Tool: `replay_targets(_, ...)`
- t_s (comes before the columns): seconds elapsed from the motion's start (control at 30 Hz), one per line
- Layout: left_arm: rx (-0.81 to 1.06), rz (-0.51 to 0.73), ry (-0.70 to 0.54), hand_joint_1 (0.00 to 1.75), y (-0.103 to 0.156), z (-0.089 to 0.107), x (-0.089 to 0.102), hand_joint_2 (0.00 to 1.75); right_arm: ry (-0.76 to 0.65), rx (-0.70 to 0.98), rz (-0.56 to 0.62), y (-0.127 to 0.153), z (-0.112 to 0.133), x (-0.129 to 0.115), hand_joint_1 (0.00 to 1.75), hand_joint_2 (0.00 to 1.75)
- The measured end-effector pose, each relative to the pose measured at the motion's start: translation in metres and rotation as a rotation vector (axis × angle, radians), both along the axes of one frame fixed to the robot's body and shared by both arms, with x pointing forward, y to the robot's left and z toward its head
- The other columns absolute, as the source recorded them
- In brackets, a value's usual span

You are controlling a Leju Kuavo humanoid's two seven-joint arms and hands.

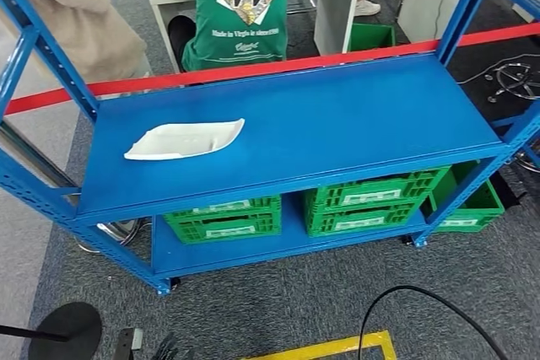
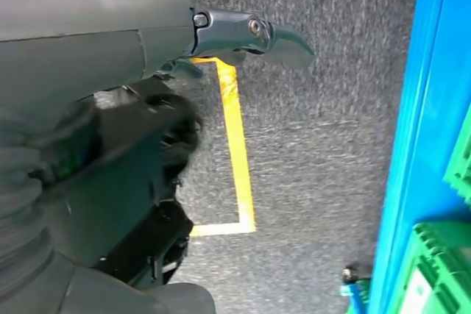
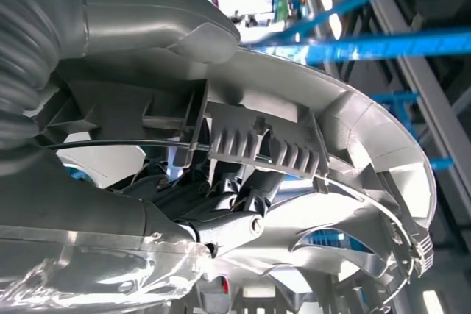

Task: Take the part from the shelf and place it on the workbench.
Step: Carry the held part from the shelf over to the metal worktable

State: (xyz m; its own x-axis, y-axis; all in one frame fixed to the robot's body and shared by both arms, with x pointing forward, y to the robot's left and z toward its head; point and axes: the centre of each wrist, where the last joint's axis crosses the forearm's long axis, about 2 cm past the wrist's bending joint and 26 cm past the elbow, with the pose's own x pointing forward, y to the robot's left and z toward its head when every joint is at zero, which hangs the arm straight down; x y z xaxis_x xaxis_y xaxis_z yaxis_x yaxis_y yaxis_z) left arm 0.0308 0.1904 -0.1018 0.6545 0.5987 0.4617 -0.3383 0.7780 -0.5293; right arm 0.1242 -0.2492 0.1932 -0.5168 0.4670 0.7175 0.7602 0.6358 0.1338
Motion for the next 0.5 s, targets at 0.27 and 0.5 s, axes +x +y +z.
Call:
replay_targets(0.27, 0.002, -0.005, -0.001, 0.0, 0.0009, -0.0002, -0.0002, 1.75, 0.005, -0.001, -0.002, -0.0004, -0.0007, -0.001, 1.75, 1.75)
replay_targets(0.5, 0.0, -0.004, -0.004, 0.0, 0.0014, -0.0002, 0.0001, 1.75, 0.01, -0.008, -0.002, 0.0, -0.0008, -0.0018, 1.75, 1.75)
